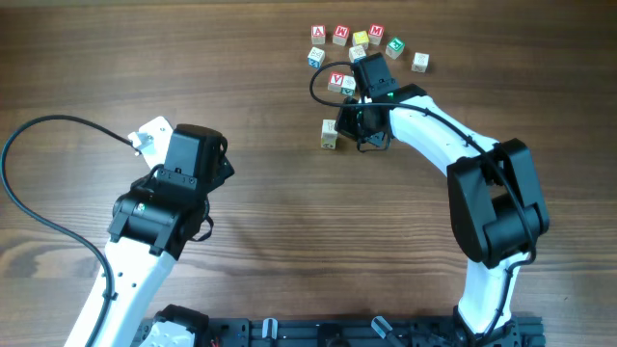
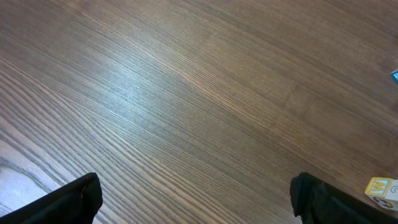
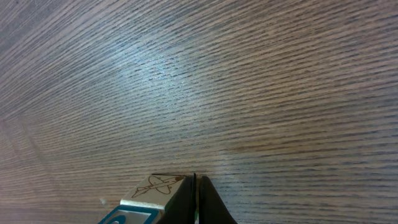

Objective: Form a tower

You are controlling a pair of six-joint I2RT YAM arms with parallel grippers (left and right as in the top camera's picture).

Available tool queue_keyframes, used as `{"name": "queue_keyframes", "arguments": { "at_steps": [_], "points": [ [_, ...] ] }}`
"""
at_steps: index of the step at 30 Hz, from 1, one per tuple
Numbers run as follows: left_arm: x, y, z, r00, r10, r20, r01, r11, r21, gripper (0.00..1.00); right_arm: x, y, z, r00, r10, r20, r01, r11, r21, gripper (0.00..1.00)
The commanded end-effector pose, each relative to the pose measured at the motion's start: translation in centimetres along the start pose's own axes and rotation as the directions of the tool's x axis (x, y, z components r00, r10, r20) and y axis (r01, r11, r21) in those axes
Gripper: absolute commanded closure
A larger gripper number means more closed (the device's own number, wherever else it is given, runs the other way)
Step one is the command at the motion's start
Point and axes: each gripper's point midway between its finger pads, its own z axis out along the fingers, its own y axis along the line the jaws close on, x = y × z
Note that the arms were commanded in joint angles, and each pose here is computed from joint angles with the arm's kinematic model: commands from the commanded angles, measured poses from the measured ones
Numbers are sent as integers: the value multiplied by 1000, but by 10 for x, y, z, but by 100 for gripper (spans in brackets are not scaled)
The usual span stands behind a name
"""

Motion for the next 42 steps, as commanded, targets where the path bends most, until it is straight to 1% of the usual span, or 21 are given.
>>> {"name": "queue_keyframes", "arguments": {
  "at_steps": [1,7,19,42],
  "points": [
    [-1,1,1,1000,-22,0,22,1000,-2,0,5,-3,11,1000,2,-26,-2,1000,5,95],
    [-1,1,1,1000,-22,0,22,1000,-2,0,5,-2,11,1000,2,-29,-2,1000,-2,95],
    [-1,1,1,1000,-22,0,22,1000,-2,0,15,3,10,997,12,-81,-15,999,-33,95],
    [-1,1,1,1000,-22,0,22,1000,-2,0,12,8,10,997,5,-73,-9,998,-57,95]
  ]
}}
